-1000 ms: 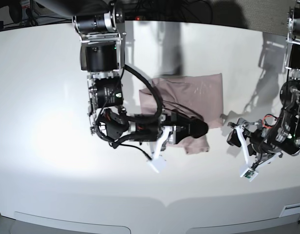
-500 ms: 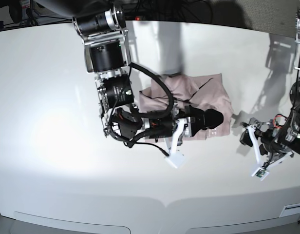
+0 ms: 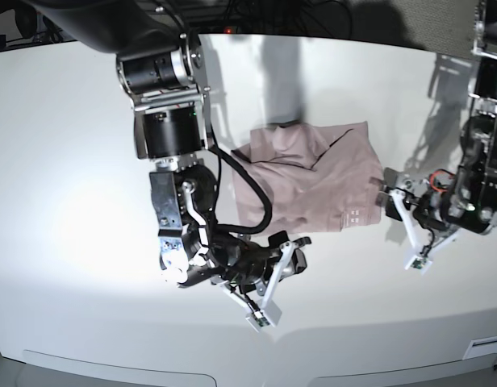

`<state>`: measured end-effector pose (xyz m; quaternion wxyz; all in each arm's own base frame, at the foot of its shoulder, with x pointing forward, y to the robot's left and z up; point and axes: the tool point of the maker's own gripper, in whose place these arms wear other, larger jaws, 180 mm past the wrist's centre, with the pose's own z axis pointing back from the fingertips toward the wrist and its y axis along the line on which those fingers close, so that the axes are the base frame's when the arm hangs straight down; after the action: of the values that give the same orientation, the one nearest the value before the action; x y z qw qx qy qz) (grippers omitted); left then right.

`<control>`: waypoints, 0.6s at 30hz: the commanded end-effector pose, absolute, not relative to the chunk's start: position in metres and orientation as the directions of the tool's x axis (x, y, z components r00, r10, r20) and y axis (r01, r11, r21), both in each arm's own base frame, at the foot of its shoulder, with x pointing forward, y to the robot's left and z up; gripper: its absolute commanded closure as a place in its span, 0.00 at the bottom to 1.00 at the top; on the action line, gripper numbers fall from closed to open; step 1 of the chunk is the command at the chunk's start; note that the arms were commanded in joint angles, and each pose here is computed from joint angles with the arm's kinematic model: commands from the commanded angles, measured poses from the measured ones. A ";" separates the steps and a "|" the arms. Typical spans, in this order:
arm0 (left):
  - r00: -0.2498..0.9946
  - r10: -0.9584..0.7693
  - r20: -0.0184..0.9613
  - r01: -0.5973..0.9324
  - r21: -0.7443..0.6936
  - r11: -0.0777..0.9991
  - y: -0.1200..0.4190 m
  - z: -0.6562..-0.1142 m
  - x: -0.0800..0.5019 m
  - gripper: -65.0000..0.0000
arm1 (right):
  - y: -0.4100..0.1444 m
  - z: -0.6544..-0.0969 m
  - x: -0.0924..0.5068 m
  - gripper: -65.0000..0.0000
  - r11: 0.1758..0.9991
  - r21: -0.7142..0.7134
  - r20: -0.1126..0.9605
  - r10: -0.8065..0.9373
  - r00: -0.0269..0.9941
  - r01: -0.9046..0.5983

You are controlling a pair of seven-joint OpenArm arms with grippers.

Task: Fold the T-shirt properly
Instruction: 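Tuck and square the folded bundle with both grippers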

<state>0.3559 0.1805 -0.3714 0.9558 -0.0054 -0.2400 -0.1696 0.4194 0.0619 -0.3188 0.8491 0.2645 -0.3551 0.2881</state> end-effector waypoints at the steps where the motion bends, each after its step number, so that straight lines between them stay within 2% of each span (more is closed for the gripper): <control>1: 0.801 -0.316 0.509 0.302 0.112 0.947 0.187 -0.353 0.371 0.40 | 0.066 -0.296 0.434 0.64 0.700 0.225 0.798 0.267 0.540 -0.678; 8: 0.723 -0.300 0.622 0.334 0.066 0.940 0.131 -0.332 0.373 0.40 | 0.056 -0.327 0.437 0.64 0.745 0.226 0.756 0.273 0.596 -0.627; 14: 0.718 -0.281 0.637 0.366 -0.003 0.931 0.097 -0.336 0.354 0.40 | 0.028 -0.366 0.433 0.64 0.774 0.244 0.695 0.280 0.662 -0.584; 18: 0.706 -0.298 0.642 0.366 0.028 0.930 0.096 -0.334 0.333 0.40 | 0.010 -0.377 0.433 0.64 0.791 0.233 0.676 0.287 0.679 -0.566</control>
<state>0.3229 0.0909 -0.3470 0.9296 -0.0602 -0.3149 -0.1816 0.4158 0.0047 -0.3997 0.9029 0.2109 -0.2885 0.2388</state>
